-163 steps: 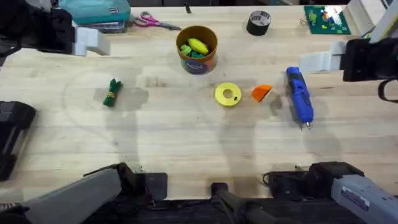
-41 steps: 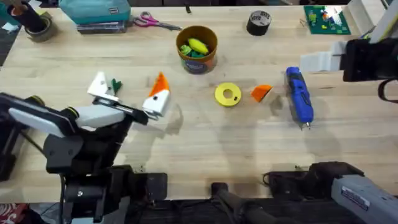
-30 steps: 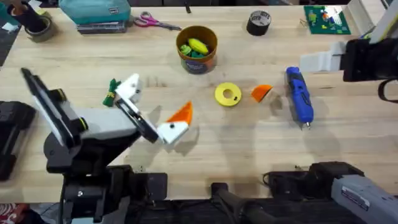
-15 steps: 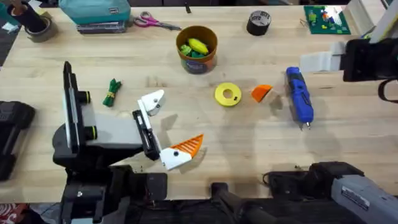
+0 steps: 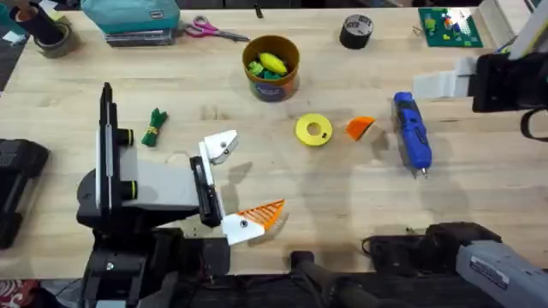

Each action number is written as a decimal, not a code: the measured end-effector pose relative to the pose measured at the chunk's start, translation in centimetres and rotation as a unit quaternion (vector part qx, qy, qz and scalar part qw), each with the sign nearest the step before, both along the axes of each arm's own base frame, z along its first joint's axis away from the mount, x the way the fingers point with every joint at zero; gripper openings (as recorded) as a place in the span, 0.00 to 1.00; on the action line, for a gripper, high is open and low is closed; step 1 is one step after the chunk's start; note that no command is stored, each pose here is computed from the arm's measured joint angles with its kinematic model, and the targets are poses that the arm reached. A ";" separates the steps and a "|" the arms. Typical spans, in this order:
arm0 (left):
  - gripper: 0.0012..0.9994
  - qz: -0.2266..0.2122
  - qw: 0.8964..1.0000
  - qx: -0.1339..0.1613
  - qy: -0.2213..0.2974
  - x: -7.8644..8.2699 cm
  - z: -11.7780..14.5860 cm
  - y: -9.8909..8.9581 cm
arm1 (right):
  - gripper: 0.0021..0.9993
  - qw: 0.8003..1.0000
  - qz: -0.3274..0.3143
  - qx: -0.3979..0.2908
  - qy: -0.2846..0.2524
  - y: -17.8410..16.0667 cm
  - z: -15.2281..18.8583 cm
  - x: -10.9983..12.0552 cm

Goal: Pick up the gripper from the table and insert it into the empty holder that is missing its gripper. Then pick up a screw, insert it into the mounting hole, and use the screwdriver to tighten it. Finally, clean up the table by picking up the vegetable and placing it into the bucket.

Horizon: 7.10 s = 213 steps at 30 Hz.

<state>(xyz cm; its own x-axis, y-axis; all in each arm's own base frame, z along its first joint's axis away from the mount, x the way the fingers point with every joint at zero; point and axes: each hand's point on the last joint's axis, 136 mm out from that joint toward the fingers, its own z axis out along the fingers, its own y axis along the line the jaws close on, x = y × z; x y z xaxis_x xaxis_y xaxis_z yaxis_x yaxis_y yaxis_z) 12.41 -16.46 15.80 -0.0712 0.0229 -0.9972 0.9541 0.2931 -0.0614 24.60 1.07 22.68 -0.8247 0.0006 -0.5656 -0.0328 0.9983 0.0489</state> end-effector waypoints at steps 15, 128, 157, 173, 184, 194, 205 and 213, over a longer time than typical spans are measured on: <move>0.99 -0.010 1.000 -0.005 0.015 -0.4 0.0 -0.1 | 1.00 1.000 0.000 0.000 0.000 0.0 0.0 0.0; 0.99 0.060 0.998 -0.007 0.027 1.9 0.1 0.7 | 1.00 0.956 0.198 -0.053 0.212 7.6 -2.1 -0.9; 0.99 0.060 0.998 -0.007 0.027 1.9 0.1 0.7 | 1.00 0.950 0.183 -0.053 0.248 7.7 -11.7 0.9; 0.99 0.060 0.998 -0.007 0.027 1.9 0.1 0.7 | 0.77 0.951 0.170 -0.050 0.253 7.5 -13.2 2.3; 0.99 0.060 0.998 -0.007 0.027 1.9 0.1 0.7 | 0.39 0.951 0.169 -0.050 0.254 7.4 -13.3 2.2; 0.99 0.060 0.998 -0.007 0.027 1.9 0.1 0.7 | 0.01 0.952 0.169 -0.049 0.249 7.5 -13.2 2.4; 0.99 0.060 0.998 -0.007 0.027 1.9 0.1 0.7 | 0.01 0.956 0.157 -0.044 0.245 7.5 -12.9 2.4; 0.99 0.060 0.998 -0.007 0.027 1.9 0.1 0.7 | 0.01 0.983 0.120 -0.013 0.139 8.0 -5.2 4.1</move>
<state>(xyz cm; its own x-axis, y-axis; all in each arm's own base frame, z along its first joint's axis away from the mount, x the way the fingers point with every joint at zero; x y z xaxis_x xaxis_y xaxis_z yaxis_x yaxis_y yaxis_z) 14.33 -15.76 15.88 -0.1270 -0.0033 -0.9919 0.9072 0.4040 -0.1175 28.69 9.03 17.43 -0.9224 -0.2238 -0.3148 -0.2559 0.9646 0.0643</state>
